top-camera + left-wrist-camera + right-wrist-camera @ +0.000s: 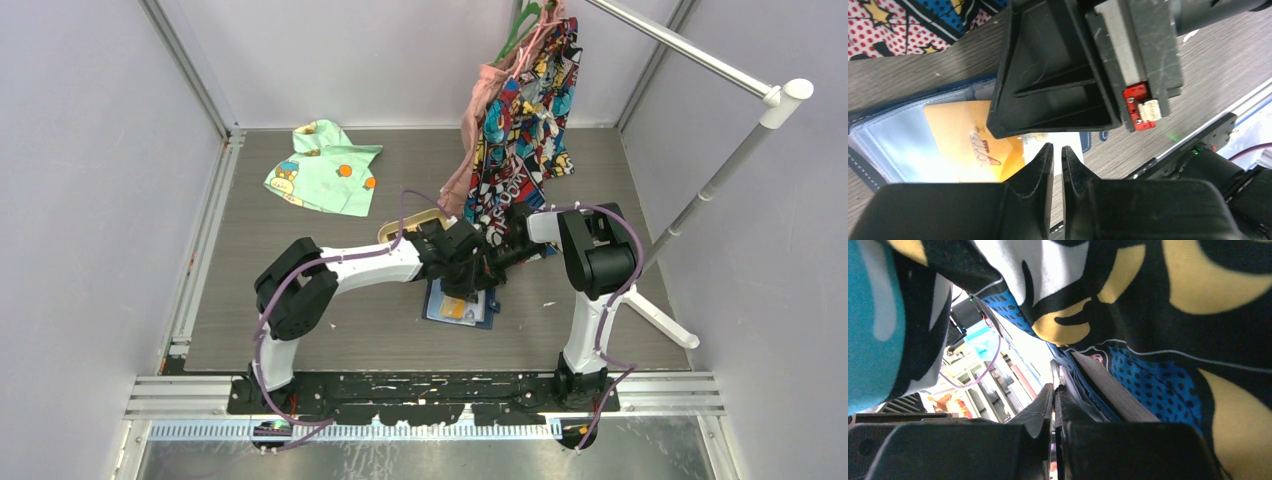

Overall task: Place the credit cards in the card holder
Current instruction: Insert the credit card into the card holder.

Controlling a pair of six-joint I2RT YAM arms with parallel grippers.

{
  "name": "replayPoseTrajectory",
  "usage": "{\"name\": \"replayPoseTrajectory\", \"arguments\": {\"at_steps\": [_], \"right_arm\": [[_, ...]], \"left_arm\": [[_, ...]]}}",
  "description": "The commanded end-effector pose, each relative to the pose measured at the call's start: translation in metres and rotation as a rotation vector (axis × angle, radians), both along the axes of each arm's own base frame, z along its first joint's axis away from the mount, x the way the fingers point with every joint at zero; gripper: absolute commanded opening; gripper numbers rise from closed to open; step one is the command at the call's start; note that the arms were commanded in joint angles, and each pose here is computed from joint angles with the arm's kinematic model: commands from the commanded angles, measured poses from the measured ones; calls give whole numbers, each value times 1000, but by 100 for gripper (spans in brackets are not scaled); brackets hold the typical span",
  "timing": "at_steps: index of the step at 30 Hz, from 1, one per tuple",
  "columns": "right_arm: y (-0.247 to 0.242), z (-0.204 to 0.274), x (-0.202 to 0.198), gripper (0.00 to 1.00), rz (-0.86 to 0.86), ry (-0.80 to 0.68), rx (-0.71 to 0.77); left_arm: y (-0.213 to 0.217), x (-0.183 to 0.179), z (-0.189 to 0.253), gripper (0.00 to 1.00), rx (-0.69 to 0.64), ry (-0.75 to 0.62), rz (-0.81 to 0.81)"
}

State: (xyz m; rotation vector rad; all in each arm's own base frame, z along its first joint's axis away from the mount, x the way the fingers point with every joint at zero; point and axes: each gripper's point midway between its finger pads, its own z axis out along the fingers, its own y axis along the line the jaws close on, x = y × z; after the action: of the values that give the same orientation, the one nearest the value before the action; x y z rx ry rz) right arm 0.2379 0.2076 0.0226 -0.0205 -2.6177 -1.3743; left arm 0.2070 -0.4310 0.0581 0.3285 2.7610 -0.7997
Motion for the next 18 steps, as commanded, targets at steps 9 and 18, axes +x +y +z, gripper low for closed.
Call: {"name": "replayPoseTrajectory", "arguments": {"at_steps": [9, 18], "right_arm": [[-5, -20, 3, 12, 2, 0, -93], [-4, -15, 2, 27, 17, -9, -85]], "left_arm": [[17, 8, -16, 15, 118, -70, 7], [42, 17, -23, 16, 190, -134, 91]]}}
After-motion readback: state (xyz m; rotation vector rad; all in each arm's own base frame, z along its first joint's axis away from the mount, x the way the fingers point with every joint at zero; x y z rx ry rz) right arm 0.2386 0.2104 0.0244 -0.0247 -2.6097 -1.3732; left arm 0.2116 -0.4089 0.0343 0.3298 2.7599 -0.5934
